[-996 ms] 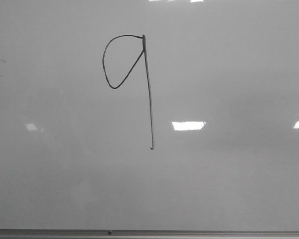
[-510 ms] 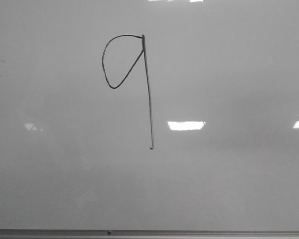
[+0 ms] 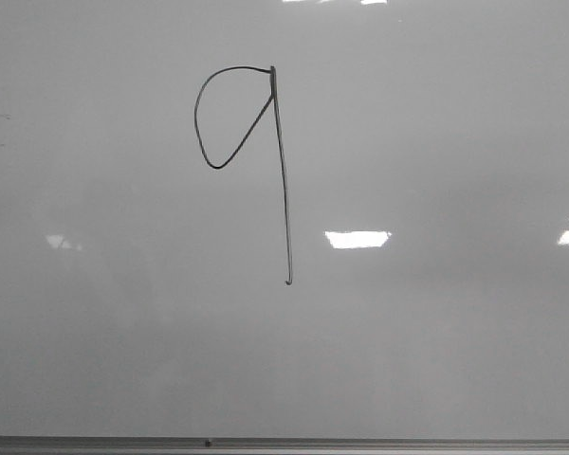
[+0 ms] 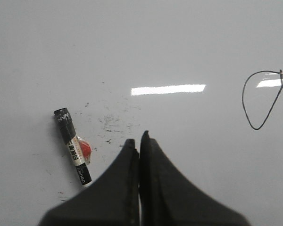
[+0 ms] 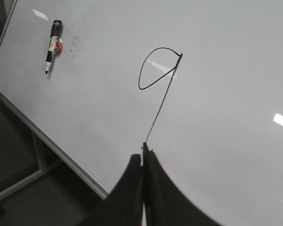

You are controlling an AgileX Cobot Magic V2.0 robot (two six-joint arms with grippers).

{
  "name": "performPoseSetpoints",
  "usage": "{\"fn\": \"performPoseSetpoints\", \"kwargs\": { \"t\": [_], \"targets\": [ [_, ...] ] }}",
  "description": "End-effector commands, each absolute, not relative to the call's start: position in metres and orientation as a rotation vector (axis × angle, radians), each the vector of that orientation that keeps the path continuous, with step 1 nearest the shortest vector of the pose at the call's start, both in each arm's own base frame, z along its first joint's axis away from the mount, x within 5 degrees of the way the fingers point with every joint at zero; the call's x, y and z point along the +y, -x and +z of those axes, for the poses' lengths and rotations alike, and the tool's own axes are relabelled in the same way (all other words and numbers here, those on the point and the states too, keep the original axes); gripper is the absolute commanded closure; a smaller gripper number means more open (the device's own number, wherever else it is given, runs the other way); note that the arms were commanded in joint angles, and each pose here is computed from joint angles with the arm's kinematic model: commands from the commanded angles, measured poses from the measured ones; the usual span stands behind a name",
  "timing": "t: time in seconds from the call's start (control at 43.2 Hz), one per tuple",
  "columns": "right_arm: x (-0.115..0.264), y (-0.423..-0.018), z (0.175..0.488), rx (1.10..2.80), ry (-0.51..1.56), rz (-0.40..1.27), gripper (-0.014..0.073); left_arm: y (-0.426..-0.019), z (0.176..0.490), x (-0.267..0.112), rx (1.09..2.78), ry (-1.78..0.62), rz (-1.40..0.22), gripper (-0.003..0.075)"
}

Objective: Write number 9 on whiteboard

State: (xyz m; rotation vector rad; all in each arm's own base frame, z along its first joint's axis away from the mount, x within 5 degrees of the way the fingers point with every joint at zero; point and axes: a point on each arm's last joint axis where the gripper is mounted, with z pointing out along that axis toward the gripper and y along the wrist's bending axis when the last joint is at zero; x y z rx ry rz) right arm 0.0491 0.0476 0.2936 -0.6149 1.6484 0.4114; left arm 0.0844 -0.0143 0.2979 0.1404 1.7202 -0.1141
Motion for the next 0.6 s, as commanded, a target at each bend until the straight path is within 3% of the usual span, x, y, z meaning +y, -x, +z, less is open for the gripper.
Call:
{"fn": "performPoseSetpoints", "kwargs": {
  "t": [0.0,0.324,0.579],
  "targets": [
    [0.045,-0.052,0.306,1.596,0.547,0.405,0.0654,-0.085,0.311,-0.012,1.648,-0.097,-0.104,0.0739],
    [0.045,-0.052,0.306,1.596,0.547,0.405,0.0654,-0.073,0.295,-0.002,1.605,-0.07,0.028,0.0739],
    [0.045,-0.052,0.306,1.596,0.547,0.405,0.0654,-0.055,0.245,-0.001,1.573,-0.053,0.029,0.0739]
  ]
}}
